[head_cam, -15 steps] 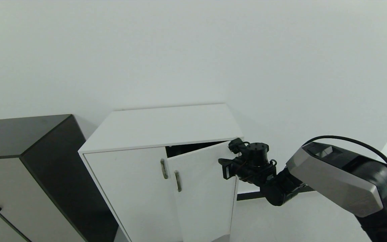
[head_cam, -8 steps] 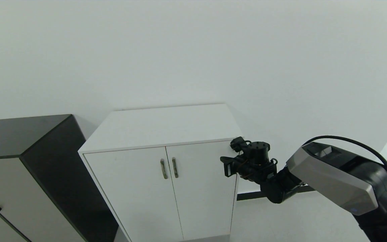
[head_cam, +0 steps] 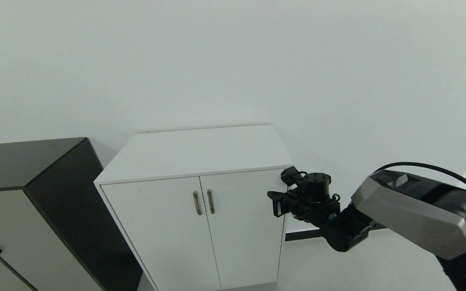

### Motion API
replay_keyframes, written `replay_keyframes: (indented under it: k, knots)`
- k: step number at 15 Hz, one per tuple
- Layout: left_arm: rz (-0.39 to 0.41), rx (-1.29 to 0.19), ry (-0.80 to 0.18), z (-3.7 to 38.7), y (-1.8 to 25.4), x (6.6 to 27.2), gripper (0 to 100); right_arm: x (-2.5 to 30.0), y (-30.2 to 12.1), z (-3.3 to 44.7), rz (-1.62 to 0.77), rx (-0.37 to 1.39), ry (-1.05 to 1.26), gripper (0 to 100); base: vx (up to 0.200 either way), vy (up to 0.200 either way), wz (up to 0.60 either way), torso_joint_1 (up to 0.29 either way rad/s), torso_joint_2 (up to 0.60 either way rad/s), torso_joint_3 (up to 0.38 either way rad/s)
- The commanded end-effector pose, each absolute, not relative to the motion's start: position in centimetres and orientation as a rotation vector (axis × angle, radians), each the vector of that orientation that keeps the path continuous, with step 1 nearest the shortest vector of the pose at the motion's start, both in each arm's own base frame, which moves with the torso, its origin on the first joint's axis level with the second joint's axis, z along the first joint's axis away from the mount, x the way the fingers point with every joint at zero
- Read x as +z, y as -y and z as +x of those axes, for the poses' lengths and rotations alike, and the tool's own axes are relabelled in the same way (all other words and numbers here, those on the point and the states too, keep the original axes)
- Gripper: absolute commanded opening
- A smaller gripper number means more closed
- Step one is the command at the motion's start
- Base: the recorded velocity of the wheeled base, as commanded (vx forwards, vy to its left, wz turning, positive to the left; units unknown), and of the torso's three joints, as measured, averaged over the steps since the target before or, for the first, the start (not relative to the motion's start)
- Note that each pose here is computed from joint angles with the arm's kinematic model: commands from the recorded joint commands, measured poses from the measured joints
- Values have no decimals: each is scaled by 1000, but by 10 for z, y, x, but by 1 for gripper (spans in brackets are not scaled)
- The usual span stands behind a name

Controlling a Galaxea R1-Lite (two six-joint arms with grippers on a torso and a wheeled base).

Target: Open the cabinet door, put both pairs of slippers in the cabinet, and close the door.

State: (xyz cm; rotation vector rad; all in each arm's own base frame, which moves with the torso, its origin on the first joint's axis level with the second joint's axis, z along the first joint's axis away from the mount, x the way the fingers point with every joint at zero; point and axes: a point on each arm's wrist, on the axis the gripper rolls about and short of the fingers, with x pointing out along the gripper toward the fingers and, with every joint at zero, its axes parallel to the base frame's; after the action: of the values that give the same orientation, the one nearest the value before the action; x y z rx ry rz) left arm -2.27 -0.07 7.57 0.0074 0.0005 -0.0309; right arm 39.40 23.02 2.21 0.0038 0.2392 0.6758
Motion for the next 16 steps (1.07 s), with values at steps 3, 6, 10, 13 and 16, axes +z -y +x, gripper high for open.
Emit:
replay_keyframes:
  k: [3, 6, 10, 13, 16]
  knots:
    - [3, -31, 2, -23, 1, 76, 0, 88, -185, 299, 10, 539, -133, 0, 0, 0, 0, 0, 0, 0]
    - [5, -31, 2, -23, 1, 76, 0, 105, -135, 228, 16, 426, -85, 0, 0, 0, 0, 0, 0, 0]
    - [3, -31, 0, -23, 1, 76, 0, 117, -75, 161, -31, 265, -73, 0, 0, 0, 0, 0, 0, 0]
    - [3, -31, 0, -23, 1, 76, 0, 131, -48, 126, -70, 92, -99, 0, 0, 0, 0, 0, 0, 0]
    - [2, -29, 2, -23, 1, 76, 0, 129, -21, 64, -78, 118, -127, 0, 0, 0, 0, 0, 0, 0]
